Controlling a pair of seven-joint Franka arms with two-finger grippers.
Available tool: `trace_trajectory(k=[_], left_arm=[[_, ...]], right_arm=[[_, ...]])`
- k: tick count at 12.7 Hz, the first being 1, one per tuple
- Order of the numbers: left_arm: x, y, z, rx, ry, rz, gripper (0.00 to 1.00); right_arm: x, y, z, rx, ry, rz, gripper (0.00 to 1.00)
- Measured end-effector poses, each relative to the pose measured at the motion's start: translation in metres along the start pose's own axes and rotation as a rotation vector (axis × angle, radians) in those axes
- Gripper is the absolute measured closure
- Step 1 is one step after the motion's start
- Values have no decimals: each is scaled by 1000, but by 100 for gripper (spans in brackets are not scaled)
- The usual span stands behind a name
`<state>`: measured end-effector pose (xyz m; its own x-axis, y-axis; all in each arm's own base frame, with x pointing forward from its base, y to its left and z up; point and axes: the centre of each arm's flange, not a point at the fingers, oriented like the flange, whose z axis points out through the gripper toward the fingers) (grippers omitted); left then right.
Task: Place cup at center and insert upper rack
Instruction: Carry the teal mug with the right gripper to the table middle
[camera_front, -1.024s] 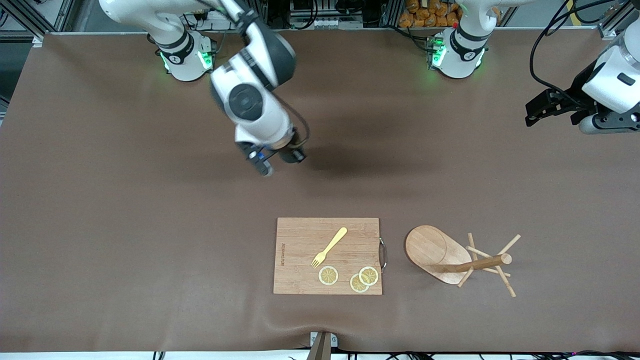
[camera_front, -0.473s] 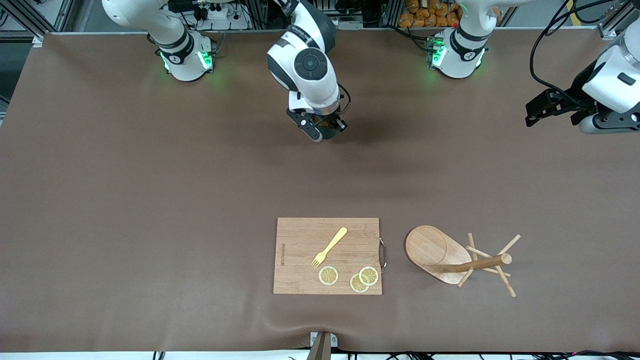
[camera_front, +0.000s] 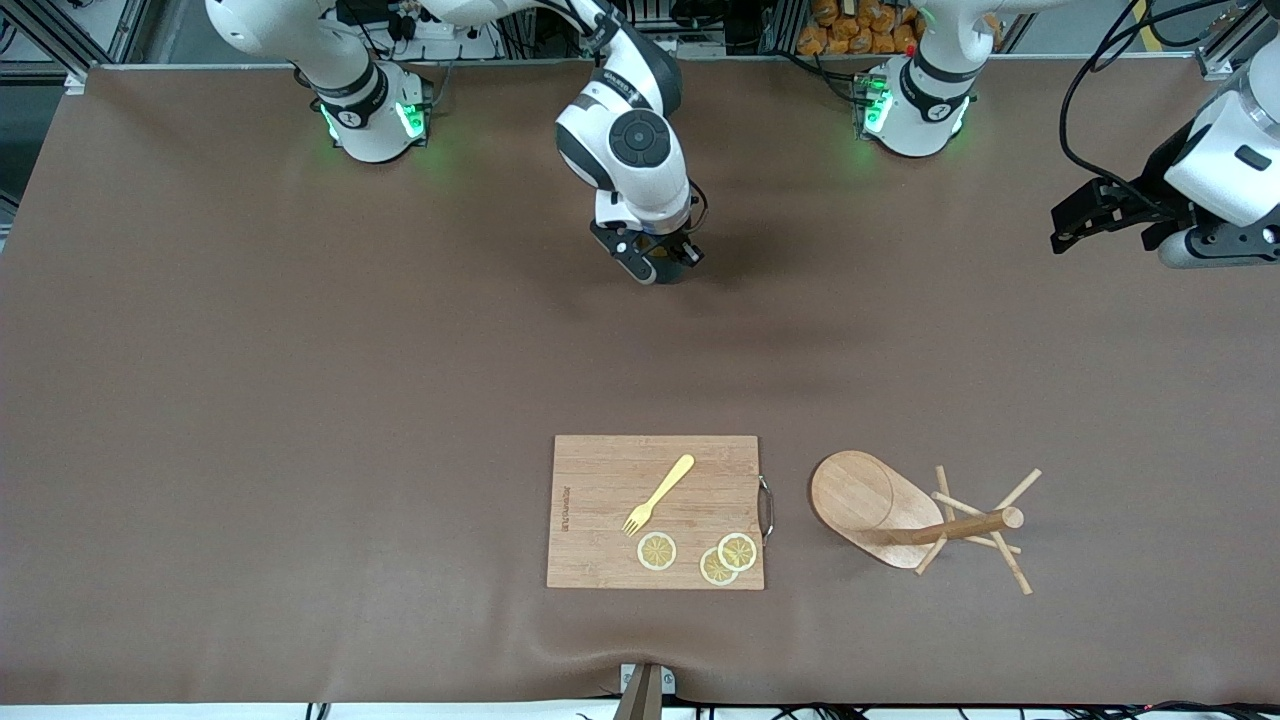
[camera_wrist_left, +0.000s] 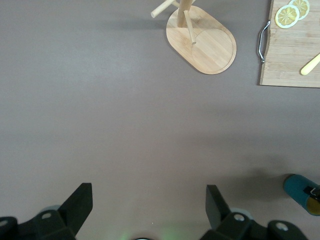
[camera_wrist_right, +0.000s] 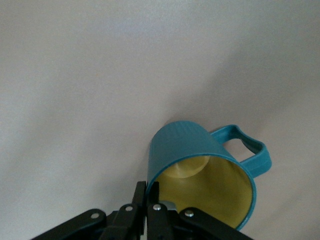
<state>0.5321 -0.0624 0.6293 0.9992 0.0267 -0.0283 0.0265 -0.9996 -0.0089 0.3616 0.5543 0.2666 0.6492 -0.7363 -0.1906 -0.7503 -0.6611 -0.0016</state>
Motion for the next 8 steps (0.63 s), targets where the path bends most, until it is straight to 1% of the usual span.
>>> trace_trajectory(k=[3, 4, 8], left_arm=[[0, 0, 0, 0, 0, 0, 0], [0, 0, 0, 0, 0, 0, 0], [0, 0, 0, 0, 0, 0, 0]], right_arm=[[2, -1, 1, 1, 2, 4, 96], [2, -1, 1, 0, 2, 5, 90], [3, -1, 2, 2, 2, 8, 46]])
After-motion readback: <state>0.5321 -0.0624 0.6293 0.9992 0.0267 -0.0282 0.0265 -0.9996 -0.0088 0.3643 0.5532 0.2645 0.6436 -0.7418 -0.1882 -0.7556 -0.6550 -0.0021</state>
